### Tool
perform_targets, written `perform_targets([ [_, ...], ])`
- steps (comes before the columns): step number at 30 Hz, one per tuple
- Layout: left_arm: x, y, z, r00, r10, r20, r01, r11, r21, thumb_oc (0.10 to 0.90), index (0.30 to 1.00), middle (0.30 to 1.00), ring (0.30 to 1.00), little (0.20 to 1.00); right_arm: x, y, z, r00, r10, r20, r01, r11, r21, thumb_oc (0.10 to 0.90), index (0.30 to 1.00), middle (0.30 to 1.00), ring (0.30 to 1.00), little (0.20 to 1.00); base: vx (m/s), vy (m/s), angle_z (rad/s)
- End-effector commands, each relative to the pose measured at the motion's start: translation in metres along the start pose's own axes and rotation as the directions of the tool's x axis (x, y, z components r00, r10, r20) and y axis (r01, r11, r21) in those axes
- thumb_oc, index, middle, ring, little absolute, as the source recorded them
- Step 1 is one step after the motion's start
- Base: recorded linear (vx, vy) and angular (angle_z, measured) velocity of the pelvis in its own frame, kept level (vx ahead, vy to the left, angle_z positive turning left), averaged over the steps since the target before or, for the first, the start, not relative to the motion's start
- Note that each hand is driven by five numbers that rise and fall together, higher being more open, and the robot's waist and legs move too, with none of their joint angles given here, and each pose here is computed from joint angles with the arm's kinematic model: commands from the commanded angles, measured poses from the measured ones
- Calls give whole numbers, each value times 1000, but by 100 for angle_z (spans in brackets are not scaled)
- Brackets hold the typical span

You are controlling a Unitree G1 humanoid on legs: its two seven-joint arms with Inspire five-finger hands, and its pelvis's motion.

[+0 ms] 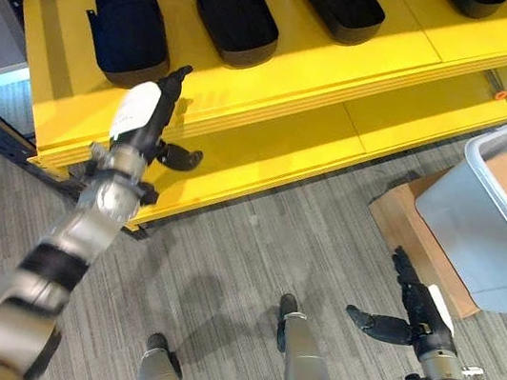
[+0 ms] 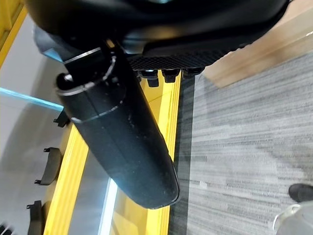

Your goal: Move parts from the plastic box to the shelf.

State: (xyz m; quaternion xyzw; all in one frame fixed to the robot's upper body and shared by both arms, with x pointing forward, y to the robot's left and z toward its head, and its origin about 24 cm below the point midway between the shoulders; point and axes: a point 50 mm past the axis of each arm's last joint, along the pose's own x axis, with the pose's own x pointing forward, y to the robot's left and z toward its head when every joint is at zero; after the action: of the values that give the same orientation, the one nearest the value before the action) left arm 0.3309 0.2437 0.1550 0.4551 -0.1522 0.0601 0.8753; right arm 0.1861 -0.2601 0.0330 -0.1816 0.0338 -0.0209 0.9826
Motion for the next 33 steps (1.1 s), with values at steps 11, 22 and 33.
perform_targets([
  [11,-63,43,11,987,99,130,-35,906,-421,900,1000,1000,1000,1000,0,-17,40,976,-25,218,32,999,-28,900,1000,1000,1000,1000,24,19,8],
  [22,-134,-24,-13,990,-126,-69,2,496,-868,900,1000,1000,1000,1000,7,-4,40,974,90,209,-107,992,73,900,1000,1000,1000,1000,61,-19,6],
  [33,-201,-66,-28,922,-335,-192,-75,334,-940,900,1000,1000,1000,1000,-5,9,19,973,197,121,-222,942,250,900,1000,1000,1000,1000,-23,-77,14],
])
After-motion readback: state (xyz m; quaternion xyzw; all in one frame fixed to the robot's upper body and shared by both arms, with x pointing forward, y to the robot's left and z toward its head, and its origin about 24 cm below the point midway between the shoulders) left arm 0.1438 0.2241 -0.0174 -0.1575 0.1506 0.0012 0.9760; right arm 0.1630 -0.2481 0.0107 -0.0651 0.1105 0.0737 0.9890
